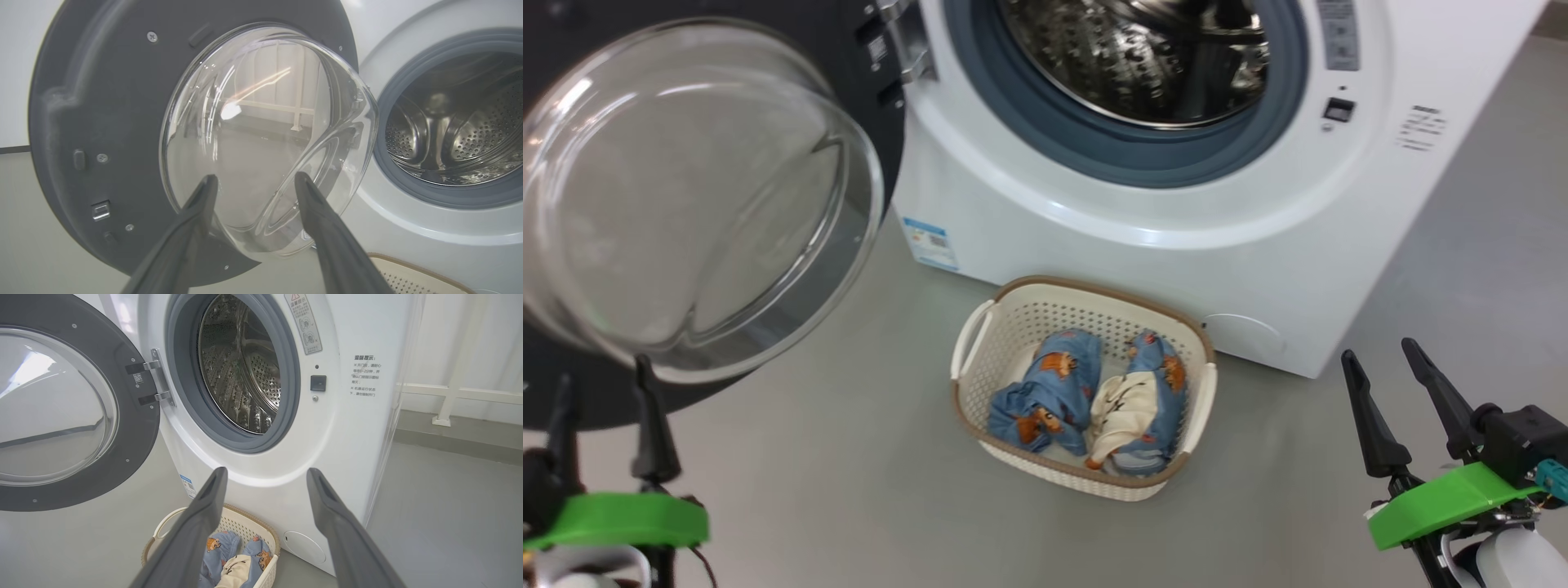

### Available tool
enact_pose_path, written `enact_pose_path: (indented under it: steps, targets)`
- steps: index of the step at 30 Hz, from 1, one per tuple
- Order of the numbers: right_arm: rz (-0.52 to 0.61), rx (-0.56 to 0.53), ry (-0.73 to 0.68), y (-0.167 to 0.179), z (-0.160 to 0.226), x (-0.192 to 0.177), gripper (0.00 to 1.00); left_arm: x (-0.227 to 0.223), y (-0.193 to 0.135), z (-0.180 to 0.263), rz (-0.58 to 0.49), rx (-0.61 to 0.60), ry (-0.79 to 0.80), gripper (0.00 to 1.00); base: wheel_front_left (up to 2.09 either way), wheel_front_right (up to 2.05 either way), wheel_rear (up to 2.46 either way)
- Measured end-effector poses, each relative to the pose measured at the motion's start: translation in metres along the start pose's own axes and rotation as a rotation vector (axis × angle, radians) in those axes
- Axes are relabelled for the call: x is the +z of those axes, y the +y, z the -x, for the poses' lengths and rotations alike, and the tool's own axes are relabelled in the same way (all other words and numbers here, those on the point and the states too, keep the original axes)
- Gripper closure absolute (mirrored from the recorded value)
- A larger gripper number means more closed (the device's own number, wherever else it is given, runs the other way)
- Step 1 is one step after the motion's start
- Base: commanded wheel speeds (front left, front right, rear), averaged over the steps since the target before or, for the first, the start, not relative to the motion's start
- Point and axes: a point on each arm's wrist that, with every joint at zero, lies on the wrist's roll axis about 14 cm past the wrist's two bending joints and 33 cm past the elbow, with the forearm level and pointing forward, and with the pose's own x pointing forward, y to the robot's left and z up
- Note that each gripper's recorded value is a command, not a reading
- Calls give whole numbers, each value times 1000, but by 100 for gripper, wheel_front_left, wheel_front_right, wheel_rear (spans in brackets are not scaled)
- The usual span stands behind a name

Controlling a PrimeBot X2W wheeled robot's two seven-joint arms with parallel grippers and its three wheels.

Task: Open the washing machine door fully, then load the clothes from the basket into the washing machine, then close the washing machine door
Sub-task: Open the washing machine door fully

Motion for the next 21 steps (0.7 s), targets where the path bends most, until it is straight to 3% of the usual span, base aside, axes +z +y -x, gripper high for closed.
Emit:
enact_pose_path:
  steps: [10, 21]
  targets:
    - [10, -122, -32, -32, 34, 14, 0, -17, -83, 8, 91, -237, 33, 0, 0, 0, 0]
    - [9, -285, -46, -70, 83, 19, 0, -32, -149, 8, 87, -439, 79, 0, 0, 0, 0]
